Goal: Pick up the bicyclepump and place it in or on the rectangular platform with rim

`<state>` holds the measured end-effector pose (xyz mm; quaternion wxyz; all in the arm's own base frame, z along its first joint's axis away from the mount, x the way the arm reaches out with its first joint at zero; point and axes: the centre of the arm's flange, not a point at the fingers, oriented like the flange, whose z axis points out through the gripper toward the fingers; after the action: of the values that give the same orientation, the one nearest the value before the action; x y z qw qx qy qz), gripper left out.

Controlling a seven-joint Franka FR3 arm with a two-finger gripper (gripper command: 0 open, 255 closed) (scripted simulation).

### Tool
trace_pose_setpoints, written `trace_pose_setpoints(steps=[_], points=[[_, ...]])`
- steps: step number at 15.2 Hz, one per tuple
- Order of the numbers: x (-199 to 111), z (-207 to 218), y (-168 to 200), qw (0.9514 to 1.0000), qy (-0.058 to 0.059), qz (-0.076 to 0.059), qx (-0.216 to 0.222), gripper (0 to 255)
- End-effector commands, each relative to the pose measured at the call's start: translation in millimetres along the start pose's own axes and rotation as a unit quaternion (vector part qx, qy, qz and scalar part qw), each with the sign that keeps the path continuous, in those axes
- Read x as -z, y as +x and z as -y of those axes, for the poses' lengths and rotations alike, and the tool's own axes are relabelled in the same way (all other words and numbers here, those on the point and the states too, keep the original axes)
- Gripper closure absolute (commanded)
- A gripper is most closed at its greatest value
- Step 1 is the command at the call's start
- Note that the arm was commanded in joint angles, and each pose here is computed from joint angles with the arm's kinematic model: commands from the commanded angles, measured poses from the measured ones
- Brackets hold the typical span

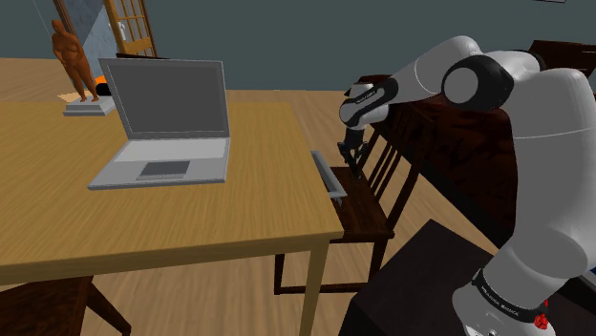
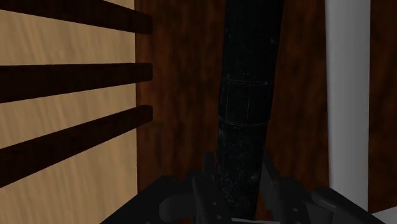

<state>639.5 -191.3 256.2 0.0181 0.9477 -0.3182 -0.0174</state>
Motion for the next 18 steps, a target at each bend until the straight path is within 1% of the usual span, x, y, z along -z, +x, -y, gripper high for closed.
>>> trace_pose_setpoints(steps=[1,9,18], points=[[11,0,0,1.0000,0.000,0.000,0.000,255],[51,-2,-1,1.0000,0.000,0.000,0.000,255],[54,116,-18,1.0000,0.000,0.000,0.000,255]])
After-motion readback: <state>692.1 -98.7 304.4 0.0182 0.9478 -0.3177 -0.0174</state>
